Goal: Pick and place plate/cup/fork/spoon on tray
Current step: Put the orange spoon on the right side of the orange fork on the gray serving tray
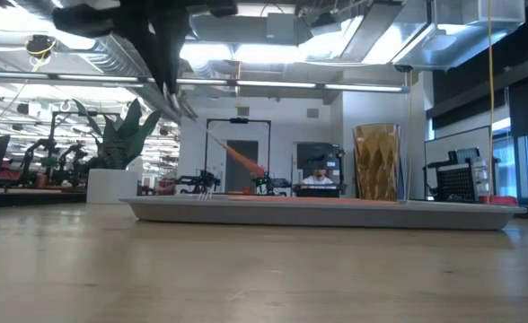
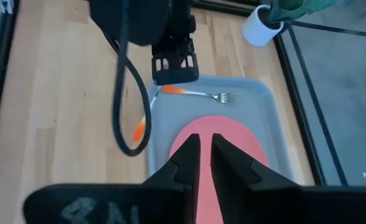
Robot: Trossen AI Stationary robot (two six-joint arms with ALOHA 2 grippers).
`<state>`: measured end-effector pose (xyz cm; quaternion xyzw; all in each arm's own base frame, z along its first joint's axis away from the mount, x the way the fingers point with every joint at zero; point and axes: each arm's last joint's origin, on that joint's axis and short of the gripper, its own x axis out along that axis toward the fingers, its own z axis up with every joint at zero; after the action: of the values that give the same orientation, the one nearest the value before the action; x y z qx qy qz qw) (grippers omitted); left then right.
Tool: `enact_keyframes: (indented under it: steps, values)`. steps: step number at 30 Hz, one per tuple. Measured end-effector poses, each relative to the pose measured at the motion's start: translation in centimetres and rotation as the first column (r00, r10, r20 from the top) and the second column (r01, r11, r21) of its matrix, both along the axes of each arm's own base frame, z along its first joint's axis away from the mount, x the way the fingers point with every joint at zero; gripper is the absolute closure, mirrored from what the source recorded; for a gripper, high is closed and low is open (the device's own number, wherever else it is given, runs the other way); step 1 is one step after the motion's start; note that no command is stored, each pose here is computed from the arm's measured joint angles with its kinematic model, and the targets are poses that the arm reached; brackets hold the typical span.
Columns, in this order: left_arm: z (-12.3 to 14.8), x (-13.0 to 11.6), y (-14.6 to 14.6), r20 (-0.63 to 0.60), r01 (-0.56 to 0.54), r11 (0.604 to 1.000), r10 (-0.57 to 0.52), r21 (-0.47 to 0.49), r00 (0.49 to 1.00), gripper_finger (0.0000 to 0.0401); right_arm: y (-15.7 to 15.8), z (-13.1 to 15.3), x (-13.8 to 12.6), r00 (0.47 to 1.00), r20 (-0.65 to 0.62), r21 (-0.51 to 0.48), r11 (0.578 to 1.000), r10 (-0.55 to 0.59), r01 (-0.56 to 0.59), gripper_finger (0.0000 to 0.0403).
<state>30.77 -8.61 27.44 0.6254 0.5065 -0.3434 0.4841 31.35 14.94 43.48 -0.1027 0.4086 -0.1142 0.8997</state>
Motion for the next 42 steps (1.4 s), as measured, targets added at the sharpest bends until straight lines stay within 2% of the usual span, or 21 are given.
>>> enact_keyframes:
  steps: [5, 10, 14, 19, 27, 34, 37, 42]
  values:
    - [-0.8, 0.5, 1.8, -0.034, 0.087, 0.993, -0.084, 0.081, 0.996, 0.0401, -0.1, 0.1, -0.1, 1.000, 0.003, -0.014, 1.000, 0.002, -0.002, 0.0361]
    - [-1.0, 0.9, 4.5, -0.040, 0.042, 0.993, -0.037, 0.109, 0.998, 0.0401, -0.1, 0.1, -0.1, 1.000, 0.004, -0.012, 1.000, 0.000, 0.000, 0.0361]
    - [-1.3, 0.9, 5.7, -0.080, 0.076, 0.989, -0.066, 0.126, 0.995, 0.0401, -0.1, 0.1, -0.1, 1.000, 0.001, -0.015, 1.000, 0.004, -0.004, 0.0361]
    - [-1.5, 0.7, 5.2, -0.102, 0.113, 0.986, -0.100, 0.125, 0.990, 0.0401, -0.1, 0.1, -0.1, 1.000, -0.012, -0.039, 0.999, 0.029, -0.029, 0.0361]
    - [-1.6, 0.8, 4.8, -0.098, 0.131, 0.991, -0.129, 0.022, 0.987, 0.0401, -0.2, 0.0, -0.3, 0.999, -0.031, -0.053, 0.998, 0.037, -0.039, 0.0361]
    - [-4.1, 0.3, 5.8, -0.123, 0.110, 0.993, -0.104, 0.044, 0.987, 0.0401, -0.2, 0.0, -0.3, 0.999, -0.031, -0.053, 0.998, 0.038, -0.039, 0.0361]
    - [-5.4, 0.3, 5.9, -0.122, 0.144, 0.986, -0.133, 0.083, 0.983, 0.0401, -0.2, 0.0, -0.3, 0.999, -0.031, -0.053, 0.998, 0.038, -0.039, 0.0361]
    - [-6.9, 0.3, 6.1, -0.092, 0.164, 0.982, -0.156, 0.092, 0.983, 0.0401, -0.2, 0.0, -0.3, 0.999, -0.031, -0.051, 0.998, 0.035, -0.036, 0.0361]
